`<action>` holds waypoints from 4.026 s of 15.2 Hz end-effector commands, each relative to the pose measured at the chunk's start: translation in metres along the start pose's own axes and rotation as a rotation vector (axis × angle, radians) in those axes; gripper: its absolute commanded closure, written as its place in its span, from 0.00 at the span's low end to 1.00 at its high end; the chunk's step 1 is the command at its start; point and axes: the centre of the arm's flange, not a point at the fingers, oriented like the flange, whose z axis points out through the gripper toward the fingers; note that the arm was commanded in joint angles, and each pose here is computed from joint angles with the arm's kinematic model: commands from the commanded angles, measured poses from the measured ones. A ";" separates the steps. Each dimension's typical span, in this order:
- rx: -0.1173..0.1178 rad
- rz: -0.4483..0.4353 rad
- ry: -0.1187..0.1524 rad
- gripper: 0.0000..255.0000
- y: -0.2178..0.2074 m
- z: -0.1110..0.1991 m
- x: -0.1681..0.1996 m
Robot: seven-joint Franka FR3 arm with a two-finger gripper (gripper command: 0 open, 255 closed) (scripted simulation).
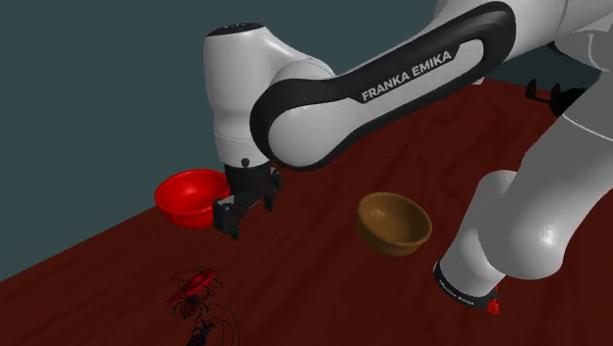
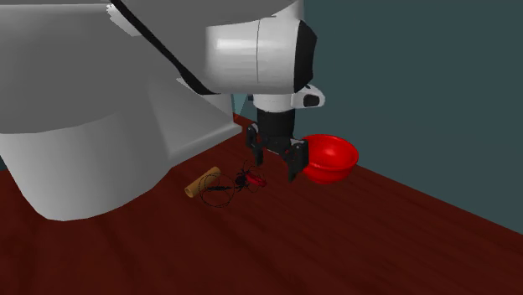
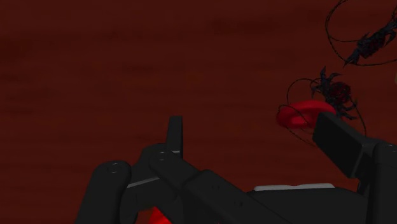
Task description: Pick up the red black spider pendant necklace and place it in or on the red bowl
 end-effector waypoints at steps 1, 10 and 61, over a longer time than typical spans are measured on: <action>0.010 -0.007 0.001 0.00 -0.024 0.008 0.005; 0.044 -0.037 0.004 0.00 -0.112 0.041 0.024; 0.044 -0.037 0.004 1.00 -0.110 -0.066 0.024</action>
